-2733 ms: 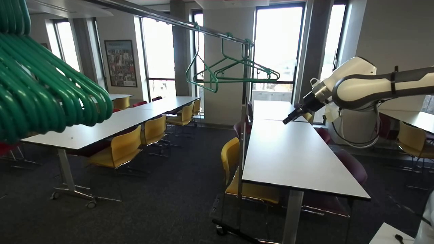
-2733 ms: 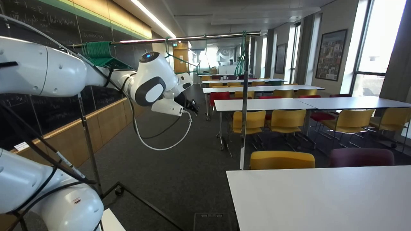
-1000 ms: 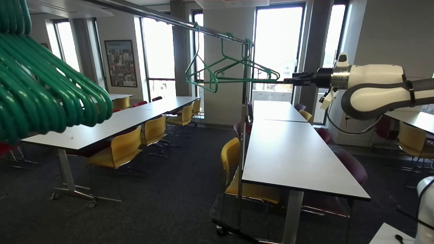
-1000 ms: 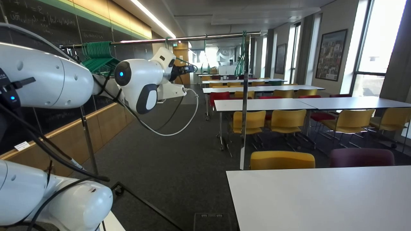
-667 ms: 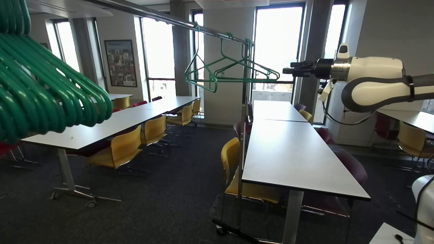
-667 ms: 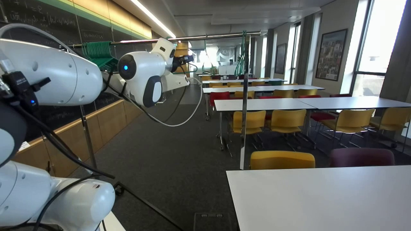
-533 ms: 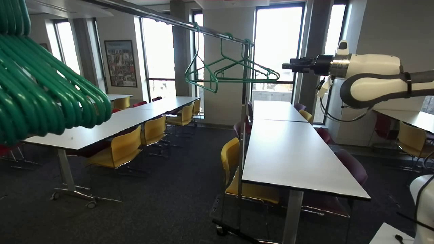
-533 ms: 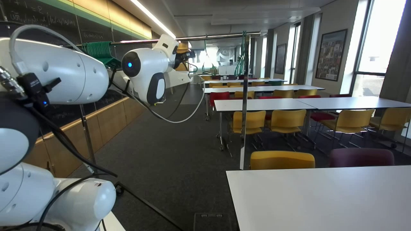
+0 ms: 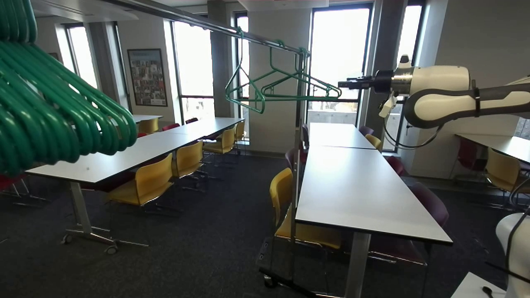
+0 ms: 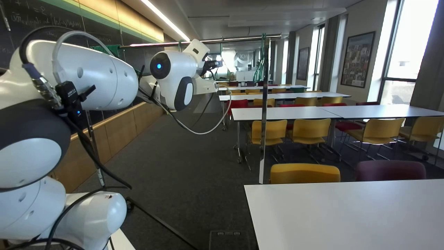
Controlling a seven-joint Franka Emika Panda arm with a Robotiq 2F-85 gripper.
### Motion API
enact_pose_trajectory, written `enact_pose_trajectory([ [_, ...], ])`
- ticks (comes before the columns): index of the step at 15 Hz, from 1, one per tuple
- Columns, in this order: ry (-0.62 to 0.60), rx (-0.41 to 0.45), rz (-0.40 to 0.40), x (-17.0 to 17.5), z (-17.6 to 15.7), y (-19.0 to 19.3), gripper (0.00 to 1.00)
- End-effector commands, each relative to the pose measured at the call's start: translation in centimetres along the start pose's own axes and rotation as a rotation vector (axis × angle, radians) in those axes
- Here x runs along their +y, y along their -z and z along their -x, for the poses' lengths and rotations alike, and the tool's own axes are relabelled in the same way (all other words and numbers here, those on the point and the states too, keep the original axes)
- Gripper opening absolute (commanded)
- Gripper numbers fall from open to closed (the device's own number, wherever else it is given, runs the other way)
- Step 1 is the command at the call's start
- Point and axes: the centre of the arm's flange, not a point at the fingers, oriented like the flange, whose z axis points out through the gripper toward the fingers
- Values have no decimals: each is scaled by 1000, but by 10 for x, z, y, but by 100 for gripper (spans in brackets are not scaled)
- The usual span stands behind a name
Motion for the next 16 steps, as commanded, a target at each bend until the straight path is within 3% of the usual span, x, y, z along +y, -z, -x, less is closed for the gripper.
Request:
enact_pose_trajectory([
  [1,-23,-10,-80,10,-13,-15,100],
  [4,-129,-8,-139,13,-10,-29,100],
  [7,-157,-6,-152,21,-5,-36,100],
  [11,-105,-1,-101,49,-5,-35,100],
  [16,54,-46,-60,99,-2,-33,100],
])
